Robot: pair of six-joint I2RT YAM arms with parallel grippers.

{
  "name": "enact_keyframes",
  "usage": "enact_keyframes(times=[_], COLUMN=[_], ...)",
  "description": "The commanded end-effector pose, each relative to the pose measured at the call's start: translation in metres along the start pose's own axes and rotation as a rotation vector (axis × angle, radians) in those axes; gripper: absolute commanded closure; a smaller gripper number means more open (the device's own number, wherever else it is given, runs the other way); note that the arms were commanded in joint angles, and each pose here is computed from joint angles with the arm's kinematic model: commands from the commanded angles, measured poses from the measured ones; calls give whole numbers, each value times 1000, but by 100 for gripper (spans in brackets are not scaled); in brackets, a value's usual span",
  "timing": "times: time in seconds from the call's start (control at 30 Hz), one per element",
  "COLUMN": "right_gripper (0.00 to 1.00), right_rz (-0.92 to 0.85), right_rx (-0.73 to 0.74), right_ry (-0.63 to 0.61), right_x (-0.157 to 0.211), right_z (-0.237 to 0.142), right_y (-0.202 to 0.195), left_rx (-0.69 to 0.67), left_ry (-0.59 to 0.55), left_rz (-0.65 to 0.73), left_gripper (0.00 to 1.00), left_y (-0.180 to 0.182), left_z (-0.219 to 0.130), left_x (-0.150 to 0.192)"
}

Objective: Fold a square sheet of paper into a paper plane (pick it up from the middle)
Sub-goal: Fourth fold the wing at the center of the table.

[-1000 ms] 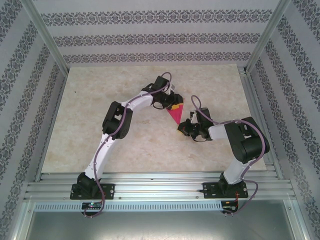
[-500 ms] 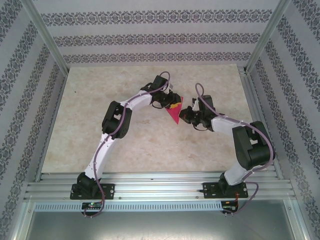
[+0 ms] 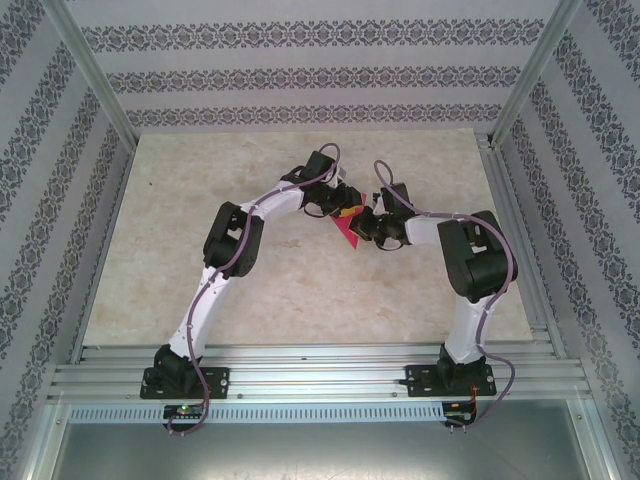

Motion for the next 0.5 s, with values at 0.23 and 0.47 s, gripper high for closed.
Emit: enact_keyframes(times=[0.23,0.47], right_gripper=[100,100], right_rz=[-5,37], right_rx=[230,229], right_ry=[40,91], right_x=[22,42], right_z=[7,11], right_y=[-50,-72], left_rx=[-68,-56], left_ry=[29,18], left_rz=[-31,-19], left_gripper=[61,58], left_y=[19,16], left_z=[5,4], left_x=[11,1])
Point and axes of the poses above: each hand's point on the last joint's axis, 136 mm out from that joint toward the fingers, its own z axis out along the fingers, its own y axis along the line the jaws close on, x = y × z, the point moved 3 cm from there along -z, back along the fingers, and after that the axes turned 3 degrees about z, right-handed, at the moved point
